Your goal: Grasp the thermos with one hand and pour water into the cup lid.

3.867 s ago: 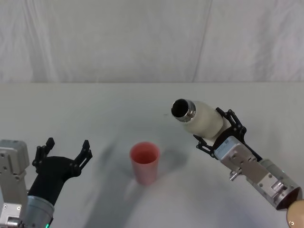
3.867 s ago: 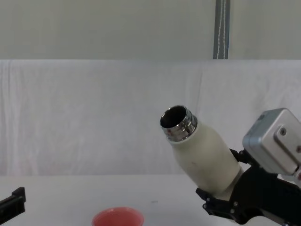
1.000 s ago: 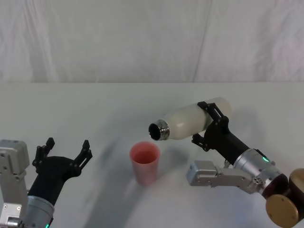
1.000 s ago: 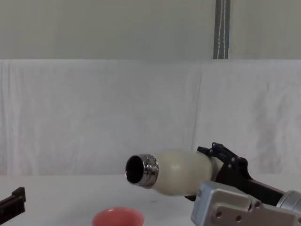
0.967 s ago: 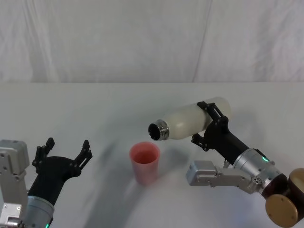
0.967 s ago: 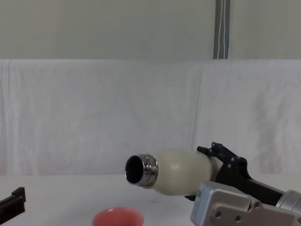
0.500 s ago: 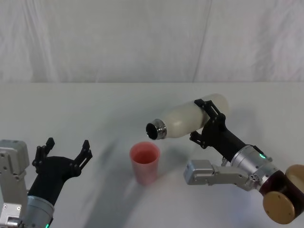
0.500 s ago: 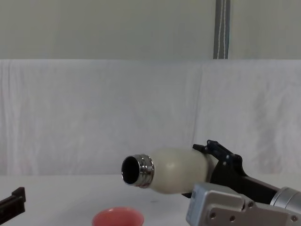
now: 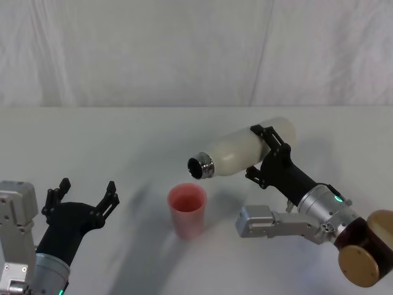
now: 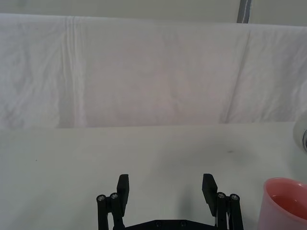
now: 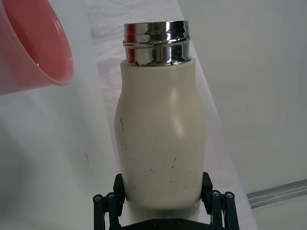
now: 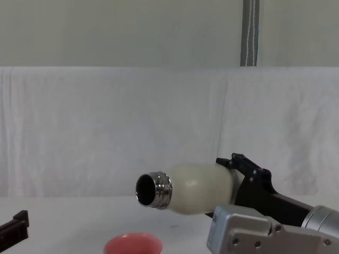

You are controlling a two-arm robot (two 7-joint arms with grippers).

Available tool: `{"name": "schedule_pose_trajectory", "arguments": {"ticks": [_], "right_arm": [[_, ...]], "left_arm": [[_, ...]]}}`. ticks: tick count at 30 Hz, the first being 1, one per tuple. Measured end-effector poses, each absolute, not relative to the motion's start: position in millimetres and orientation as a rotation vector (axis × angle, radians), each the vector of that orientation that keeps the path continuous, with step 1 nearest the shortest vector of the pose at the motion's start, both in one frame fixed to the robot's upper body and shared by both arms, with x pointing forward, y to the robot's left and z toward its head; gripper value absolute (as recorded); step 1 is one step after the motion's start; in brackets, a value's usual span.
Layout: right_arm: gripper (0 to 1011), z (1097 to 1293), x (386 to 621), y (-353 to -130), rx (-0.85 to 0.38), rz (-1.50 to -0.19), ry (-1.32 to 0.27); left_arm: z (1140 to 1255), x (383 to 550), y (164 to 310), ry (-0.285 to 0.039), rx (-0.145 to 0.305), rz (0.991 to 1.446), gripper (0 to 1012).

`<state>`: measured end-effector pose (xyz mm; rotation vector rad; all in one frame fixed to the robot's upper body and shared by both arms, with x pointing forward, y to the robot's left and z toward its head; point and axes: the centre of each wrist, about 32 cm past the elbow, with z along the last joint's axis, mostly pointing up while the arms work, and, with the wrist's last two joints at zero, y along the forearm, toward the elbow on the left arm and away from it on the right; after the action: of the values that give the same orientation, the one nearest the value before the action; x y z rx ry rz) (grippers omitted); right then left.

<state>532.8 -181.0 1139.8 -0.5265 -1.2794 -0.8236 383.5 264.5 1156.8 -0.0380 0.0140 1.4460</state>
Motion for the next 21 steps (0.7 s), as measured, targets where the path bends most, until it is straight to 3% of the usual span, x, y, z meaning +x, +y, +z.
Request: {"name": "schedule_pose_trajectory", "arguments": {"ticks": [21], "right_arm": [[953, 1140.9, 536.7, -181.0, -0.555, -0.834, -1.313]], "left_arm": [[1156.8, 383.5, 264.5, 0.014, -0.038, 1.446, 1001]]}}
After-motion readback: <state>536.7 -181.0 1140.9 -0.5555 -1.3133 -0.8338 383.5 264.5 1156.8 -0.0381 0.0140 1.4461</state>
